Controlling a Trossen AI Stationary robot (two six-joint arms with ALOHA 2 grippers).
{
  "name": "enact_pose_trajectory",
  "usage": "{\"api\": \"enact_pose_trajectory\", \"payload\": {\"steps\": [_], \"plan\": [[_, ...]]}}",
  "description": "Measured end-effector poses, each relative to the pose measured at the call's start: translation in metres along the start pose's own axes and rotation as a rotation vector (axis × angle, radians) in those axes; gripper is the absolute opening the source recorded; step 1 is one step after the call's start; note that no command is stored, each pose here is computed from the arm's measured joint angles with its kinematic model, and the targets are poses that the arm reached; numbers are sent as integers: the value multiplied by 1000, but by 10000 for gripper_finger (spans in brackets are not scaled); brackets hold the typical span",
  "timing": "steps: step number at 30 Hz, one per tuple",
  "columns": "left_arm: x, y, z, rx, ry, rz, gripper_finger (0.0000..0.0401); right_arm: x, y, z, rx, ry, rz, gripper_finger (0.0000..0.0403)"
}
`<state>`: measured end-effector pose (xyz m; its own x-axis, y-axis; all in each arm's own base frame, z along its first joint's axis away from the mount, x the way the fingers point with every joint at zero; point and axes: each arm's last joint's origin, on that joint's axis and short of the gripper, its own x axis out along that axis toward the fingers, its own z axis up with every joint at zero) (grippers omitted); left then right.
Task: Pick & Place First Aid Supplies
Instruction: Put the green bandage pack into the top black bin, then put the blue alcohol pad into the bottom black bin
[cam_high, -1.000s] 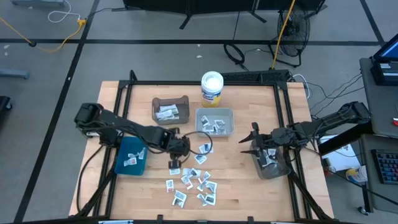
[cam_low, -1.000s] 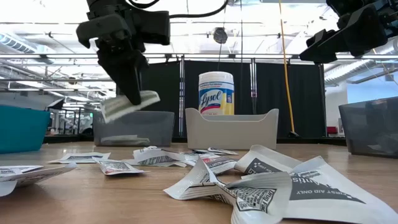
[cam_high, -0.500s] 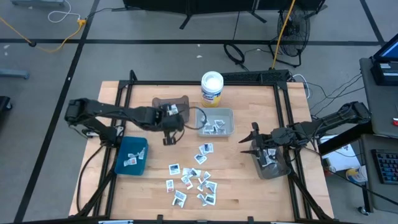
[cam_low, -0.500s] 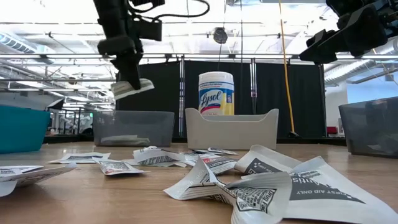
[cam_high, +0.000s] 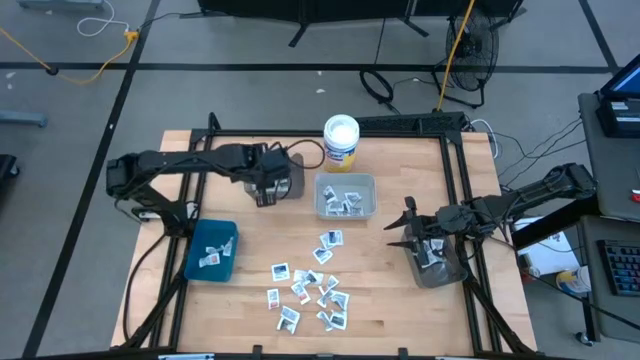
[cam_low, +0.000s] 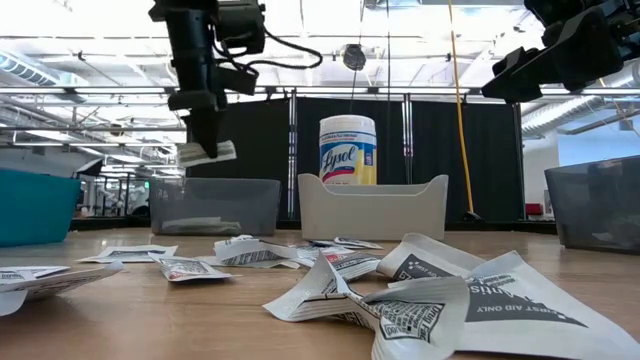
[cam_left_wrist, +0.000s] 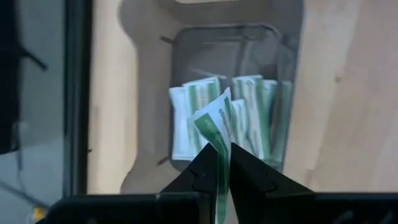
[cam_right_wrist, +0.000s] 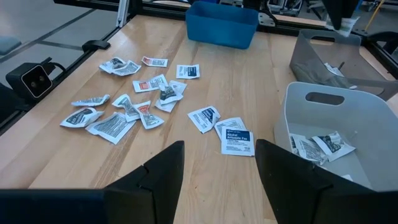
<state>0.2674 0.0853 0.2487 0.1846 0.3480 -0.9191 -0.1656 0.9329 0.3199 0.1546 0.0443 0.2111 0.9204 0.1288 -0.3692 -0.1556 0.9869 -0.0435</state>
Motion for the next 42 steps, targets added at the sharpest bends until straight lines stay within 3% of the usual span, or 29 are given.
{"api": "enact_pose_trajectory", "payload": {"steps": [6, 17, 23, 32, 36, 42], "plan": [[8, 5, -5, 59, 19, -74, 50, 0, 0, 0, 6, 0, 0, 192], [18, 10, -13, -12, 66, -59, 151, 0, 0, 0, 25, 0, 0, 192], [8, 4, -10, -37, 39, -57, 181, 1, 0, 3, 30, -31, 1, 192], [-45, -21, -14, -32, -159, -83, 168, 19, 4, 4, 32, -50, 26, 192], [-71, -40, -23, -51, -261, -182, 154, 29, 6, 3, 30, -48, 58, 192], [-90, -74, -30, -56, -295, -274, 140, 42, 8, 3, 10, -70, 57, 192]]}}
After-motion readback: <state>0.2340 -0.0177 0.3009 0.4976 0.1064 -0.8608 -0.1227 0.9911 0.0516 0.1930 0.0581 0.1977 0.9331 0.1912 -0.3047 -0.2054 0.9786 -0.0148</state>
